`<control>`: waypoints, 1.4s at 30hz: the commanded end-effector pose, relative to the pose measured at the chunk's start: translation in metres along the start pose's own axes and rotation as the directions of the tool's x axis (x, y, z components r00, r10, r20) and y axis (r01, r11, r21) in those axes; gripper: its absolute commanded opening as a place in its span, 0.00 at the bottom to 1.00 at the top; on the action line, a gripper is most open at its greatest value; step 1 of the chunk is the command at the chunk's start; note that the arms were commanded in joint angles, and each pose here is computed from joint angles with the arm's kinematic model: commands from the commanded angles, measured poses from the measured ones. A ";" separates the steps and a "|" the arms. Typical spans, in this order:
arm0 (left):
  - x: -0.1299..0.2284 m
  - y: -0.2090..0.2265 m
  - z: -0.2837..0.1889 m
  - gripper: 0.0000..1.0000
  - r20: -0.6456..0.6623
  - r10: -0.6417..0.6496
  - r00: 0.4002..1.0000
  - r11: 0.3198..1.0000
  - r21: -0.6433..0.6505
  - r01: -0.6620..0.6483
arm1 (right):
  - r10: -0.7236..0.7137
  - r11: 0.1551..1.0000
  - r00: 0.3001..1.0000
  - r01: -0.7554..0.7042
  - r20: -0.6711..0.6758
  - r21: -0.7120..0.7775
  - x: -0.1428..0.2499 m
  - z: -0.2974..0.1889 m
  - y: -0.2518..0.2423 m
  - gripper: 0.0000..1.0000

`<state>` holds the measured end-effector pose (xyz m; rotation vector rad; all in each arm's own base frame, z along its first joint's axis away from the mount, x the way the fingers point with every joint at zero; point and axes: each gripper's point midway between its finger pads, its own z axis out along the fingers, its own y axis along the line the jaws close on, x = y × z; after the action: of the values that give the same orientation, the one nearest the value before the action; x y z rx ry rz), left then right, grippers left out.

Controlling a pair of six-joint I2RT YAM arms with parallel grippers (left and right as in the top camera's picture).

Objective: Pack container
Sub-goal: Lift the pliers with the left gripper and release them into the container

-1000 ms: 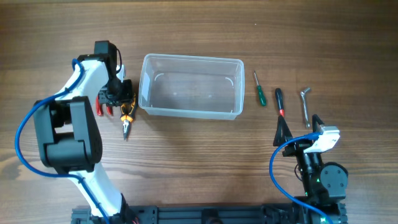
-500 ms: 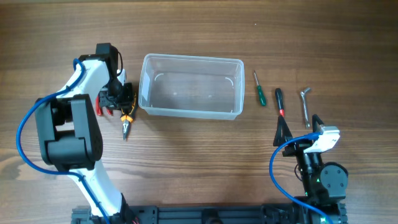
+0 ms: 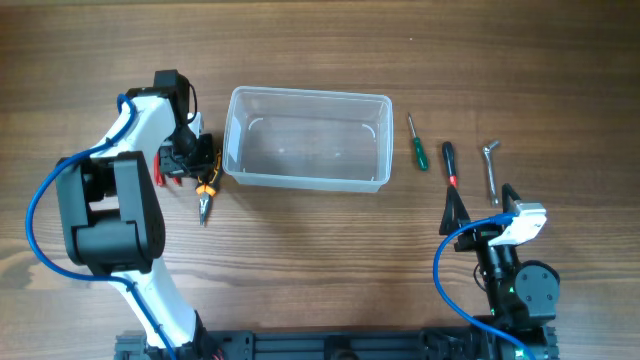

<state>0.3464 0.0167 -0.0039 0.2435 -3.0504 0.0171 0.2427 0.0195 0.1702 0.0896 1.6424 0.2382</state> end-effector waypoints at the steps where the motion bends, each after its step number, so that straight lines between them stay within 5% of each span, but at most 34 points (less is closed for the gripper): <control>1: -0.003 0.000 0.005 0.04 -0.006 -0.022 1.000 0.999 0.031 0.022 | 0.010 1.000 1.000 -0.010 0.011 -0.016 -0.002 -0.001 0.003 1.00; 7: -0.017 0.019 -0.024 0.04 0.070 -0.077 0.995 0.996 0.044 0.074 | 0.010 1.000 1.000 -0.010 0.011 -0.017 -0.002 -0.001 0.003 1.00; 13: -0.048 0.042 -0.105 0.04 0.260 -0.134 0.956 0.990 0.068 0.120 | 0.009 1.000 1.000 -0.009 0.011 -0.016 -0.002 -0.001 0.003 1.00; 20: -0.076 0.025 -0.231 0.04 0.572 -0.085 0.816 0.995 0.086 0.043 | 0.010 1.000 1.000 -0.010 0.011 -0.016 -0.002 -0.001 0.003 1.00; 24: -0.078 -0.016 -0.274 0.04 0.690 0.086 0.719 0.989 0.026 -0.144 | 0.010 1.000 1.000 -0.010 0.011 -0.016 -0.002 -0.001 0.003 1.00; 30: -0.070 -0.117 -0.306 0.04 0.781 0.379 0.497 0.869 -0.116 -0.480 | 0.010 1.000 1.000 -0.010 0.010 -0.016 -0.002 -0.001 0.003 1.00; 36: -0.046 -0.194 -0.294 0.04 0.739 0.598 0.309 0.671 -0.250 -0.698 | 0.010 1.000 1.000 -0.010 0.011 -0.016 -0.002 -0.001 0.003 1.00; 42: -0.045 -0.220 -0.249 0.04 0.660 0.687 0.305 0.581 -0.246 -0.776 | 0.010 1.000 1.000 -0.010 0.011 -0.016 -0.002 -0.001 0.003 1.00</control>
<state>0.4394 -0.1787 0.2622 -1.4384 -3.6156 0.2190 0.2427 0.0196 0.1702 0.0893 1.6424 0.2386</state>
